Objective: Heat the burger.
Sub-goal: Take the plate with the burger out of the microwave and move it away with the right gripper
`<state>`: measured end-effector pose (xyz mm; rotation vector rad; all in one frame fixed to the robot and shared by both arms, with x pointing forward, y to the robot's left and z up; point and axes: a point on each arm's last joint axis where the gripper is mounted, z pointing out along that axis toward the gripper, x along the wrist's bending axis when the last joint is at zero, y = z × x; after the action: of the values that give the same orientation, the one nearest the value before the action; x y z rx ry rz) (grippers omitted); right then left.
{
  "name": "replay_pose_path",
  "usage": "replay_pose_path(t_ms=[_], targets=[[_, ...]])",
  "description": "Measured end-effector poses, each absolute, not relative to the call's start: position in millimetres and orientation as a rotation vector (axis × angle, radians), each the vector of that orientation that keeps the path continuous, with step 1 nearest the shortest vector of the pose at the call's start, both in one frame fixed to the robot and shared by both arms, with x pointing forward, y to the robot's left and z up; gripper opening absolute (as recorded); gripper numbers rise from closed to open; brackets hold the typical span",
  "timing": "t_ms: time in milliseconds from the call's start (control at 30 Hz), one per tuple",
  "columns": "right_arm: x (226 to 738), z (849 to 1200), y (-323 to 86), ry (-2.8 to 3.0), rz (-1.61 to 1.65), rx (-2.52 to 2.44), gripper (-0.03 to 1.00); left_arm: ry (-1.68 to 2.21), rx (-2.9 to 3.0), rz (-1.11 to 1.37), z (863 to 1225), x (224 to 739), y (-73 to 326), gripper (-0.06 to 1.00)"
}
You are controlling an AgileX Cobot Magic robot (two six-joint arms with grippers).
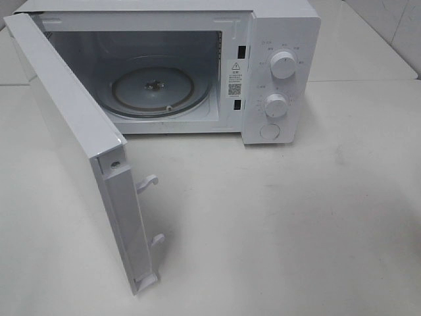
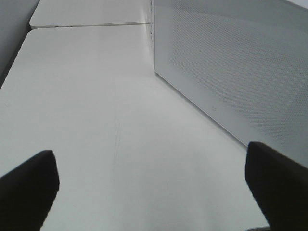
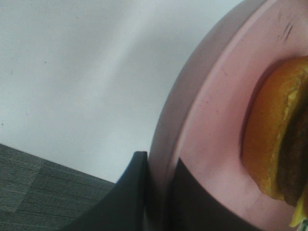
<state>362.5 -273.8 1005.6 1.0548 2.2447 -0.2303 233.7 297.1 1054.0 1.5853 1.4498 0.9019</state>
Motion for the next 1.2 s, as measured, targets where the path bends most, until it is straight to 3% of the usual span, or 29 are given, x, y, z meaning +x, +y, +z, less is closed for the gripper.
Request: replay_pose_path(t_ms=[400,1200], targets=[[390.1,996.0,-255.6,2.047,-0.279,1.384,0.09,1.45,1.585,0.902,1054.0,233.7,297.1,0.99],[426.1,916.7,-233.8,2.015,-0.47,1.555,0.09,1.45,1.585,0.902,1054.0,233.7,297.1,0.99]])
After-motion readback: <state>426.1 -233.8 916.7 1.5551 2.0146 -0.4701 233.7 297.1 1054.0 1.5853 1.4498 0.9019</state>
